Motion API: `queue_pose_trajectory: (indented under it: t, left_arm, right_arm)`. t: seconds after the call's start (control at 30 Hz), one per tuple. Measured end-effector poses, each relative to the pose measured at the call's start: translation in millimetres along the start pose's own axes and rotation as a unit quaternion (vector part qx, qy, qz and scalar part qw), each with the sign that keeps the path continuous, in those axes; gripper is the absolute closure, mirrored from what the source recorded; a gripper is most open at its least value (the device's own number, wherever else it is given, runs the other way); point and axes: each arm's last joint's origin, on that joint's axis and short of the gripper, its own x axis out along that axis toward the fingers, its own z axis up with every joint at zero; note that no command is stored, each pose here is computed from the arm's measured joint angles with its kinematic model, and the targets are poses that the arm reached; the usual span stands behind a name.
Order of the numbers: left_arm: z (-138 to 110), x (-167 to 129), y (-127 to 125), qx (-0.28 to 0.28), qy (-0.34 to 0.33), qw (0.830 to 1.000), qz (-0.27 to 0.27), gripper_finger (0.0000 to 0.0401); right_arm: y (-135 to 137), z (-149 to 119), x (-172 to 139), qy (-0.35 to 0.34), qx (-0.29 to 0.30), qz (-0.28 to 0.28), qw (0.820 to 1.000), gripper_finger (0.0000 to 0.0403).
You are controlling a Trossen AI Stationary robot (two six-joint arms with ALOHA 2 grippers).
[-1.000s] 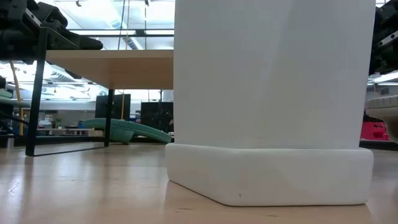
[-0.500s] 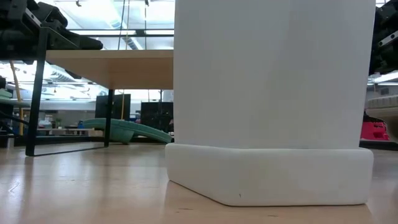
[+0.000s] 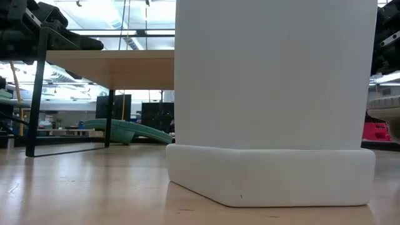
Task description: Pick and place slides into the shelf
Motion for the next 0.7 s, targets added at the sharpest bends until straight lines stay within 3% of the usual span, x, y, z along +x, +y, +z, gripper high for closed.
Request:
queue_pose_trajectory:
  t: [0.7]
  left_arm:
    - [0.0,0.0,0.0,0.000,0.000,1.000,0.000,0.0370]
  right_arm:
    - [0.0,0.0,0.0,0.000,0.000,0.000,1.000,0.0389]
